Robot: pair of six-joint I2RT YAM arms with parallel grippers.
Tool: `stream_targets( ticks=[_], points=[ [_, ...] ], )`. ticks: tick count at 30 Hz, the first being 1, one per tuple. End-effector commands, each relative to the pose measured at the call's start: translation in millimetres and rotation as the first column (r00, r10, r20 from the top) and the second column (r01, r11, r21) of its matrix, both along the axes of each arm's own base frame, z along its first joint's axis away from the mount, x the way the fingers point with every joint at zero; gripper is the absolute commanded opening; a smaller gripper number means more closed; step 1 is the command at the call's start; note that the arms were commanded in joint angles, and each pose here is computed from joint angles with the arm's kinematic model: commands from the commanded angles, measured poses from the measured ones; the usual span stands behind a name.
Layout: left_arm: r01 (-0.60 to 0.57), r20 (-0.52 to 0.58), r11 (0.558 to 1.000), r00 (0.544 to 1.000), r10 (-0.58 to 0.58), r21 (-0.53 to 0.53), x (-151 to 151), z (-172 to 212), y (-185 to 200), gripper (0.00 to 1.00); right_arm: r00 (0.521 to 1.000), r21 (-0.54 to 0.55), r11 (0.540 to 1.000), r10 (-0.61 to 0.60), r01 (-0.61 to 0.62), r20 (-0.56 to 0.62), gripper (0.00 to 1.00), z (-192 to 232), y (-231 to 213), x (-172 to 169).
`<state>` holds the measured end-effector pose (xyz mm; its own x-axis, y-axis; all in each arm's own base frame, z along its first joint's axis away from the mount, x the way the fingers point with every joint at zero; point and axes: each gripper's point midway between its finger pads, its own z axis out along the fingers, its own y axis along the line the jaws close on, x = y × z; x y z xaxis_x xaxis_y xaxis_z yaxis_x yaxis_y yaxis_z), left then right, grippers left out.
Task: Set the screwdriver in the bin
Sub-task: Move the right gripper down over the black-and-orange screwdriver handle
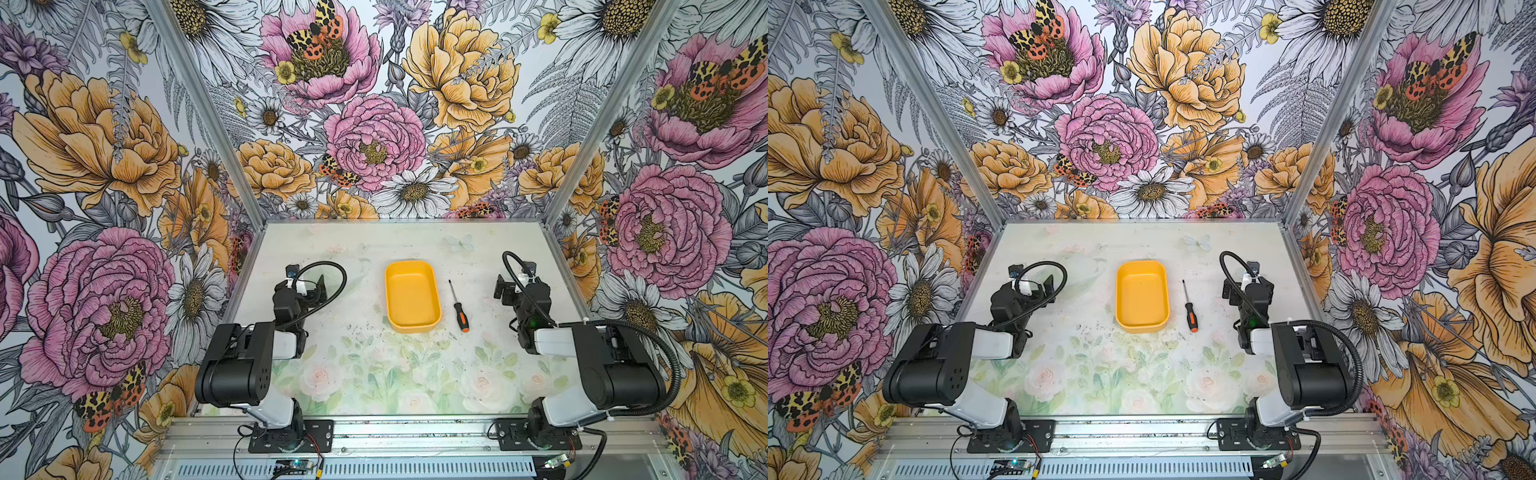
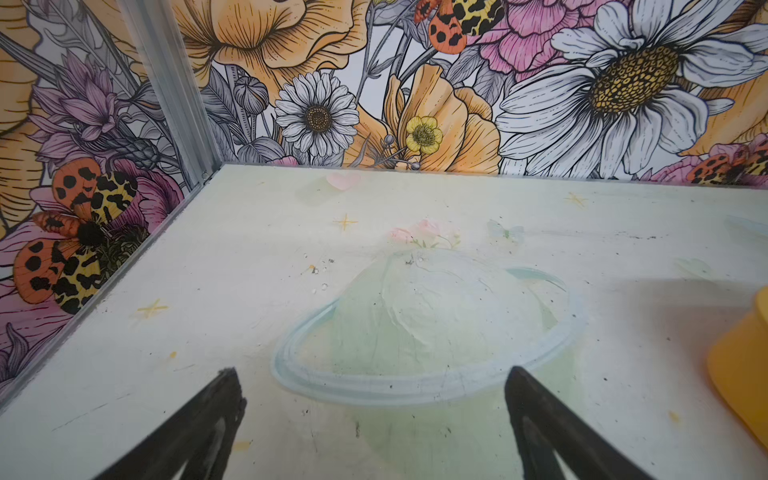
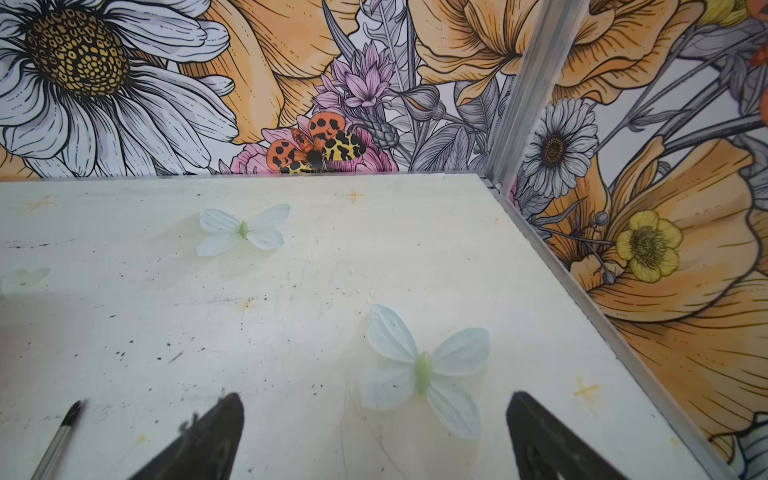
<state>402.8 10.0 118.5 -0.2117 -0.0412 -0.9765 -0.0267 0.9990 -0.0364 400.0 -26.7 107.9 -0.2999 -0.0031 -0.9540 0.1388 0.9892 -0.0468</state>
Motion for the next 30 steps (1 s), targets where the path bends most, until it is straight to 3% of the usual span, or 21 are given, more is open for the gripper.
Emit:
stream_targets(
  ticks=[1, 8, 14, 18, 21, 25, 30],
  points=[
    [-0.011, 0.026, 1.0, 1.0, 0.011, -0.019, 4, 10, 3, 0.99, 1.0, 0.014, 1.0, 0.001, -0.001, 0.022, 0.99, 4, 0, 2],
    [-0.033, 0.01, 0.999, 0.999, 0.033, -0.003, 6, 12, 3, 0.99, 1.0, 0.015, 1.0, 0.002, -0.002, 0.024, 0.99, 4, 0, 1],
    [0.025, -0.039, 0.999, 0.999, -0.024, 0.039, 7, 47, -14, 0.99, 1.0, 0.013, 1.0, -0.012, 0.012, 0.003, 0.92, 16, -2, 5],
    [0.108, -0.044, 0.992, 0.993, -0.111, -0.063, 7, 70, -34, 0.99, 0.996, 0.031, 0.999, 0.034, -0.031, -0.082, 0.92, 33, 7, 8],
    [0.205, -0.039, 0.964, 0.976, -0.214, -0.168, 7, 78, -60, 0.99, 0.981, 0.12, 0.987, 0.127, -0.11, -0.144, 0.91, 47, 26, 5],
    [0.248, -0.106, 0.913, 0.949, -0.296, -0.322, 10, 72, -85, 0.99, 0.946, 0.284, 0.94, 0.251, -0.189, -0.203, 0.87, 48, 58, -5],
    [0.302, -0.136, 0.894, 0.922, -0.362, -0.331, 6, 61, -113, 0.99, 0.891, 0.42, 0.874, 0.374, -0.246, -0.257, 0.87, 29, 101, -28]
  ],
)
